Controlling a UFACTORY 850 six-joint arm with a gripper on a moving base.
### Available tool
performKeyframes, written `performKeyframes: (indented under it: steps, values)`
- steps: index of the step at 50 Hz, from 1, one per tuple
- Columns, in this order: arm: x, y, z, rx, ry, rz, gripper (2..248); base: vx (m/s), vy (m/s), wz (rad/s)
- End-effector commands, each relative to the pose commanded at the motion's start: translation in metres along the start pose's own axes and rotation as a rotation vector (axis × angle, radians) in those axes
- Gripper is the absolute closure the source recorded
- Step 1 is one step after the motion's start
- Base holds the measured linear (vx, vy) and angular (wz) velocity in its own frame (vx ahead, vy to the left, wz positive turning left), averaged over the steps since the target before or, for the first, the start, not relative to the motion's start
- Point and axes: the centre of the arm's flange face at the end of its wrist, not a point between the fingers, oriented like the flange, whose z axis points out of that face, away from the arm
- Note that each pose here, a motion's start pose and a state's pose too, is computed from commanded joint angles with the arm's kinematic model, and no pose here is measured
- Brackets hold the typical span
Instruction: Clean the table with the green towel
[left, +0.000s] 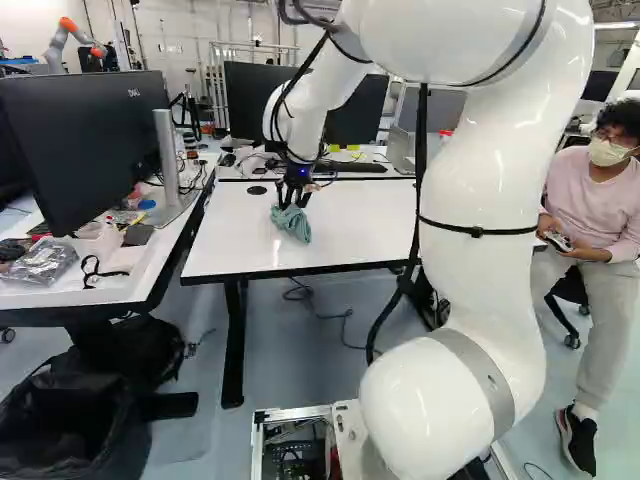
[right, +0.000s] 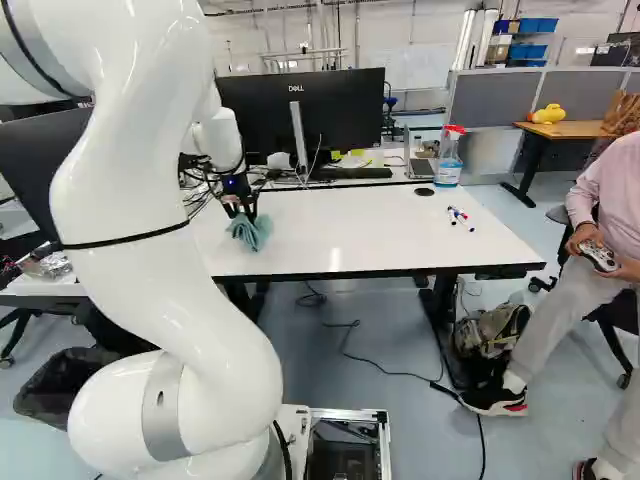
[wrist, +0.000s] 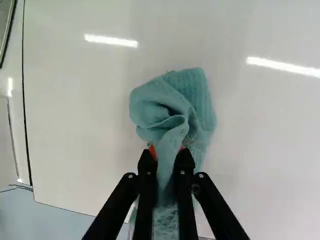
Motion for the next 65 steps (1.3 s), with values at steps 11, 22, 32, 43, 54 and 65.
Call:
performKeyframes:
  steps: [11, 22, 32, 43, 54, 65]
  values:
    - [-0.003, -0.023, 0.001, 0.008, -0.004, -0.041, 203, 0.000, 0.000, 0.000]
    - [-0.014, -0.041, 0.001, 0.014, -0.012, -0.075, 203, 0.000, 0.000, 0.000]
    - [-0.029, -0.053, -0.001, 0.018, -0.021, -0.102, 203, 0.000, 0.000, 0.000]
    - [-0.048, -0.061, -0.004, 0.021, -0.032, -0.123, 203, 0.000, 0.000, 0.000]
    - [-0.069, -0.063, -0.007, 0.021, -0.043, -0.134, 203, 0.000, 0.000, 0.000]
    - [-0.082, -0.051, -0.011, 0.017, -0.048, -0.115, 203, 0.000, 0.000, 0.000]
